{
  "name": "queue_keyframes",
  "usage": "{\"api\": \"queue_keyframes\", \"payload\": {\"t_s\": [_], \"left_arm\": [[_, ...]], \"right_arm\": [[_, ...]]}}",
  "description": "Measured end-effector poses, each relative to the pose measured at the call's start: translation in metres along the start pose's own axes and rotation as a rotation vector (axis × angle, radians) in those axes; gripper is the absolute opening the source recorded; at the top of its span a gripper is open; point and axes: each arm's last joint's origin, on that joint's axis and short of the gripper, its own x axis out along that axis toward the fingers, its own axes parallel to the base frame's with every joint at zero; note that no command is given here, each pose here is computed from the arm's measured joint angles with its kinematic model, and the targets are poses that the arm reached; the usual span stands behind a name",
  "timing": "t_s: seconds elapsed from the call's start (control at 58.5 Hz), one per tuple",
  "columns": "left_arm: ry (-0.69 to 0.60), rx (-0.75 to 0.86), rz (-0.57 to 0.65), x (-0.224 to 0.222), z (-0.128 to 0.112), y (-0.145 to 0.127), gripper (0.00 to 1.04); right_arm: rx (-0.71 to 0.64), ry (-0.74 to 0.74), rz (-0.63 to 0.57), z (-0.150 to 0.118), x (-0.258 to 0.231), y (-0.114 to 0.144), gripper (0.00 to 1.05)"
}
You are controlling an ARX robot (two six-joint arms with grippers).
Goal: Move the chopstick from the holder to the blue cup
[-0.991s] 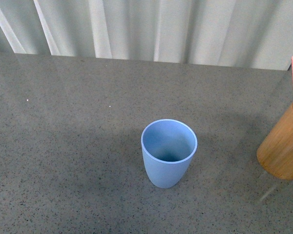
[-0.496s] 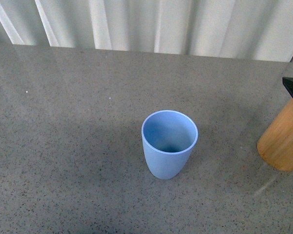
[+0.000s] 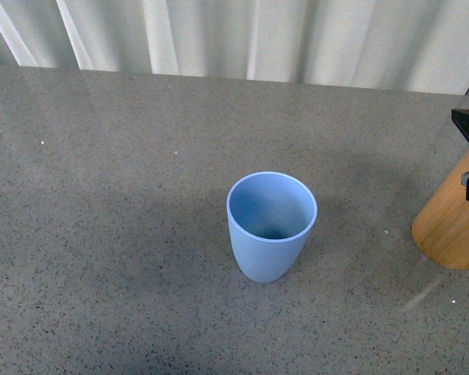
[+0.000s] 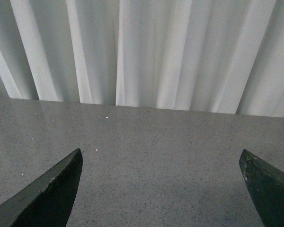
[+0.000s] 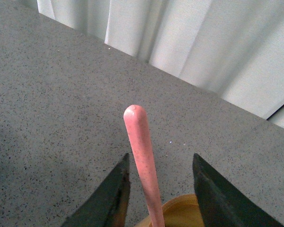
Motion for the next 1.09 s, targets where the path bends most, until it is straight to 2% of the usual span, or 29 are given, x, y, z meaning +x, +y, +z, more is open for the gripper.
{"api": "queue_keyframes", "payload": {"t_s": [0.137,0.239,0.735,1.094], "left_arm": [[0.0,0.0,0.0,0.0,0.0,0.0,0.98],[0.0,0.0,0.0,0.0,0.0,0.0,0.98],[0.0,0.0,0.0,0.0,0.0,0.0,0.98],[0.0,0.0,0.0,0.0,0.0,0.0,0.98]], "right_arm": [[0.007,-0.005,-0.005,0.0,0.0,-0.001,0.14],[0.007,-0.005,-0.012,0.0,-0.002,-0.003,0.01],[0.037,-0.046,-0.038,0.006,-0.027,-0.012,0.01],[0.043,-0.165,-0.071,0.032,-0.049,-0.016,0.01]]}}
